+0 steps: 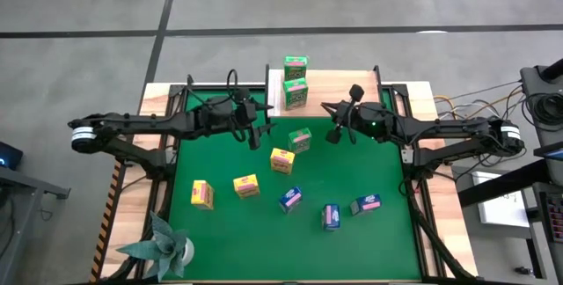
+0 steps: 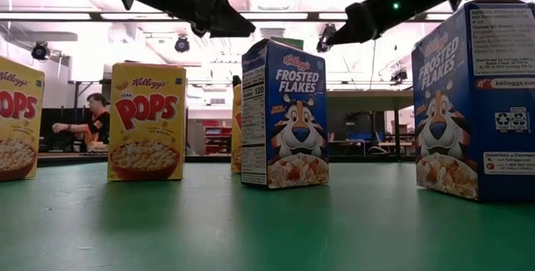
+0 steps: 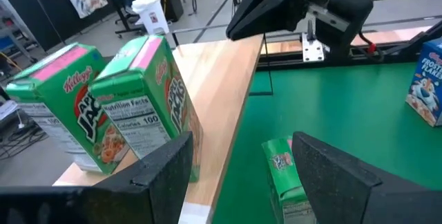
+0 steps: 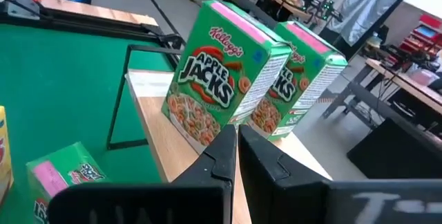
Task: Stack cereal on shelf
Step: Put the left green cereal box on the shelf aligned with the other green cereal box
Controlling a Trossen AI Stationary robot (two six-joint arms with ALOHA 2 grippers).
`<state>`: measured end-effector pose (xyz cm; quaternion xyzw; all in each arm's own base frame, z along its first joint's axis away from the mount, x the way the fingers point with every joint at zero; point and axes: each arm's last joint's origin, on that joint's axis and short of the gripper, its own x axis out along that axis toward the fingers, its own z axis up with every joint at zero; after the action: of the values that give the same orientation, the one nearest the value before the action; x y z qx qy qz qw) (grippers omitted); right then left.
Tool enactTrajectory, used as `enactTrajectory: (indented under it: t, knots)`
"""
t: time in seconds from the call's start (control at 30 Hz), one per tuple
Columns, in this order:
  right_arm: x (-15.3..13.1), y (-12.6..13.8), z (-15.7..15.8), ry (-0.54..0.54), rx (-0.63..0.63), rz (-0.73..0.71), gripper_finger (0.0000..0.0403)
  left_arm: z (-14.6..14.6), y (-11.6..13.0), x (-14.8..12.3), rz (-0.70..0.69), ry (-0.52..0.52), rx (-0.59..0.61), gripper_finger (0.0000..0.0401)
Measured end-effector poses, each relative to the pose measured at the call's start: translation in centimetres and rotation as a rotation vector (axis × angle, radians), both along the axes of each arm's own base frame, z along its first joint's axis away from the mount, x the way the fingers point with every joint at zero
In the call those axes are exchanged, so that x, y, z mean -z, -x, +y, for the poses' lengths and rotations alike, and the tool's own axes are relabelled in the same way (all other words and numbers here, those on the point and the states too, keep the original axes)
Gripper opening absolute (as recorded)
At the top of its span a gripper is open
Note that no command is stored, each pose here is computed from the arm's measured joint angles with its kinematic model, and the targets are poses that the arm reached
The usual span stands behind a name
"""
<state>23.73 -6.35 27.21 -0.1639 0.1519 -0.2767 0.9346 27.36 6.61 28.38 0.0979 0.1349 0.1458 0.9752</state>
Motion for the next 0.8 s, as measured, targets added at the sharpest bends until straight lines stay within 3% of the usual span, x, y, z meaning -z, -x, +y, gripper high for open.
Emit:
enactTrajectory:
  t: [0.23, 0.37, 0.5, 0.8]
  knots:
    - [0.0, 0.0, 0.0, -0.006, 0.003, 0.001, 0.0009, 0.0, 0.0, -0.2, -0.017, -0.014, 0.003, 0.0230]
    - [-0.4, -0.1, 0.0, -0.067, 0.017, -0.098, 0.0009, 0.0, 0.0, 0.0, 0.002, -0.057, 0.013, 0.0230]
    - [-0.4, -0.1, 0.0, -0.091, 0.019, -0.110, 0.0009, 0.0, 0.0, 0.3, 0.027, -0.106, 0.026, 0.0230]
    - [-1.9, -1.4, -0.6, -0.054, 0.016, -0.146, 0.0009, 0.8, 0.1, 0.5, 0.052, -0.150, 0.009, 0.0230]
